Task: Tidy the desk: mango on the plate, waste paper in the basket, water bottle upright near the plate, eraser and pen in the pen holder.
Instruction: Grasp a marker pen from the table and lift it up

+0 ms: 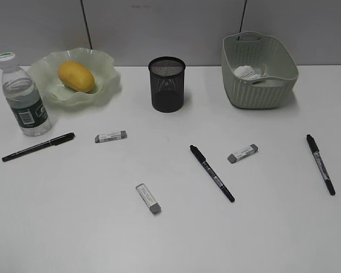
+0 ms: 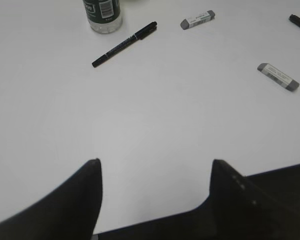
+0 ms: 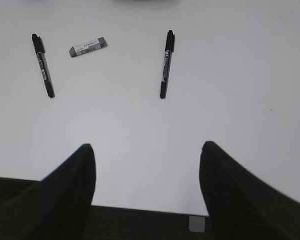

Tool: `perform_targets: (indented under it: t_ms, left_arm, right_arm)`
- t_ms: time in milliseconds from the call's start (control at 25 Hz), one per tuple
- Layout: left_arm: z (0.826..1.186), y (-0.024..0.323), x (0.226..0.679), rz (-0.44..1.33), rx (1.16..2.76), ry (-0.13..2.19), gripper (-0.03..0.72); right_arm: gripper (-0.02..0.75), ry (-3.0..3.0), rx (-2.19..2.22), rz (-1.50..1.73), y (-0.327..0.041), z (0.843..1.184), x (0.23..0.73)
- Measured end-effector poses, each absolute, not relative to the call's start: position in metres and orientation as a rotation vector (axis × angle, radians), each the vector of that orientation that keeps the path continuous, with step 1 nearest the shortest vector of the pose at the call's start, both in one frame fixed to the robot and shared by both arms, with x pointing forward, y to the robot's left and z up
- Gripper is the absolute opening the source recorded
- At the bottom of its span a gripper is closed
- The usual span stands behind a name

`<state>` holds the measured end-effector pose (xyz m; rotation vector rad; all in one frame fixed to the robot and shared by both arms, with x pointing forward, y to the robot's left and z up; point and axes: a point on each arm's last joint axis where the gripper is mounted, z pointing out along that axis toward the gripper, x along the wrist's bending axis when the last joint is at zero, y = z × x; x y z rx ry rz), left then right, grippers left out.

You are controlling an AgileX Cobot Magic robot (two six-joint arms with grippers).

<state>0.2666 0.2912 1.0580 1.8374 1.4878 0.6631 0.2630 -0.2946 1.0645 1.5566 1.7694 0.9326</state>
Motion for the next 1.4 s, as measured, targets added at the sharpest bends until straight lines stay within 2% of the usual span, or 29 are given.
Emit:
perform_targets:
  t_ms: [240, 440, 1040, 1400]
  left_arm:
    - [1.057, 0.291, 0.268, 0.669, 1.832, 1.484, 0.508]
    - [1.057, 0.291, 0.268, 0.671, 1.83, 1.483, 0.507]
    - [1.057, 0.291, 0.268, 0.672, 1.829, 1.482, 0.506]
    - [1.057, 0.291, 0.268, 0.672, 1.829, 1.482, 0.498]
  right_arm:
    - [0.517, 1.816, 1.593, 0.838, -0.294, 1.074, 0.288]
    - [0.517, 1.864, 1.733, 0.738, -0.288, 1.075, 0.34]
    - [0.517, 2.126, 2.001, 0.301, -0.262, 1.017, 0.525]
    - [0.517, 2.214, 2.021, 0.173, -0.258, 0.967, 0.591]
